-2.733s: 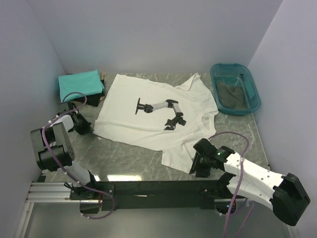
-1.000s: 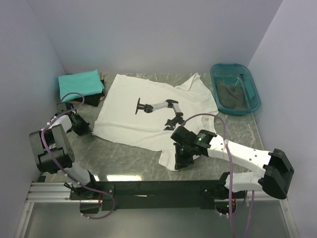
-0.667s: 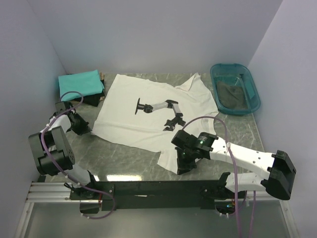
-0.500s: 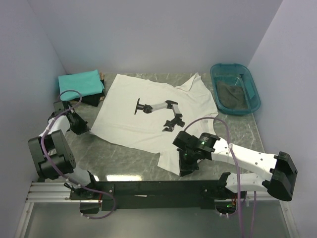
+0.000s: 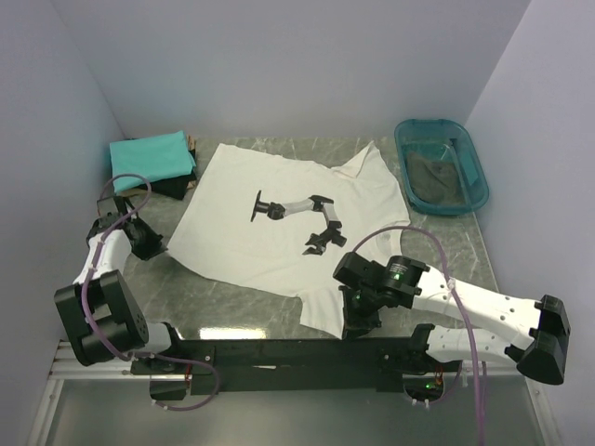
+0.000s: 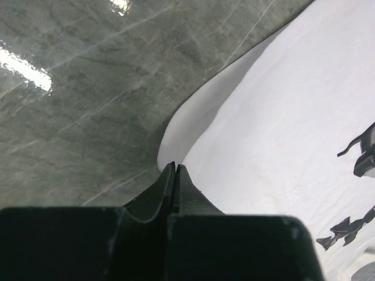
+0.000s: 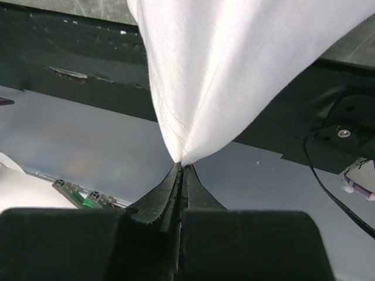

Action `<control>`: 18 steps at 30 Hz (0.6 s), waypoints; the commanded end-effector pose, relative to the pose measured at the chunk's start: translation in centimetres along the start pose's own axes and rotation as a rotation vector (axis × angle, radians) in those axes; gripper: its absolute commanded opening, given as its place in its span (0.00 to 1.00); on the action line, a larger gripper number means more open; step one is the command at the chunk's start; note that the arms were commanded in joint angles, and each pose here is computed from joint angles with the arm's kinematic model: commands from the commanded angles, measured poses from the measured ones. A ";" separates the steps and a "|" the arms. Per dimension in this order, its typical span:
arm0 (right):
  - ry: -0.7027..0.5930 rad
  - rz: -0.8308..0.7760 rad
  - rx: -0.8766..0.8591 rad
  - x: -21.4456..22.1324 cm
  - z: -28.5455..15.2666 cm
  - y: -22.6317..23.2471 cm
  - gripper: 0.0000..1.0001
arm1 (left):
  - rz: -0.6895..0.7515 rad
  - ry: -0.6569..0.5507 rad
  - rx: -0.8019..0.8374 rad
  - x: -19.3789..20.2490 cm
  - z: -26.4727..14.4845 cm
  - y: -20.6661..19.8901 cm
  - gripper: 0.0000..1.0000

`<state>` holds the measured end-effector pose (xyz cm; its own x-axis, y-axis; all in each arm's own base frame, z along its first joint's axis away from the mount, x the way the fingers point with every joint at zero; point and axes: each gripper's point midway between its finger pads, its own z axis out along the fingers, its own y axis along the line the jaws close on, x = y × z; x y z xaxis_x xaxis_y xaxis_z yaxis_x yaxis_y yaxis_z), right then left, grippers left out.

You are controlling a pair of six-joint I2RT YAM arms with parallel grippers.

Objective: Fold and stack the t-shirts
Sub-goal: Fold the tshirt

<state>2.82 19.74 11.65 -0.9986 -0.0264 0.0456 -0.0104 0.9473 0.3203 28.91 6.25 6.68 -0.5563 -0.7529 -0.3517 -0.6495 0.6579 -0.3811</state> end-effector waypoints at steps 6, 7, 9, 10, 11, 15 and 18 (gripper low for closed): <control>-0.059 0.080 0.006 -0.4 -0.7 -0.4 0.00 | -0.019 -0.019 0.016 -0.8 -0.5 -0.5 0.01; -0.068 0.088 0.011 -0.8 -0.5 -0.3 0.00 | -0.019 -0.028 0.025 -1.3 -0.5 -0.8 0.01; -0.093 0.105 0.018 -1.8 -0.2 -0.3 0.00 | -0.015 -0.025 0.048 -1.7 -0.4 -1.4 0.01; -0.100 0.106 0.024 -2.3 0.2 -0.4 0.00 | -0.009 -0.035 0.061 -2.2 -0.4 -1.8 0.01; -0.110 0.113 0.027 -2.8 0.3 -0.5 0.00 | -0.004 -0.023 0.082 -2.1 -0.3 -2.2 0.01; -0.182 0.178 0.023 -6.3 0.5 -1.4 0.00 | 0.014 -0.004 0.107 -2.7 0.3 -2.9 0.01; -0.222 0.179 0.030 -8.1 0.2 -2.1 0.00 | 0.024 -0.012 0.120 -3.3 0.6 -3.6 0.01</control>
<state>8.69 18.63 10.58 -0.9767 0.2124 -0.0309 0.1942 0.9360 0.2937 31.00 6.14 6.72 -0.5706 -0.7587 -0.3144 -0.6300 0.6499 -0.4251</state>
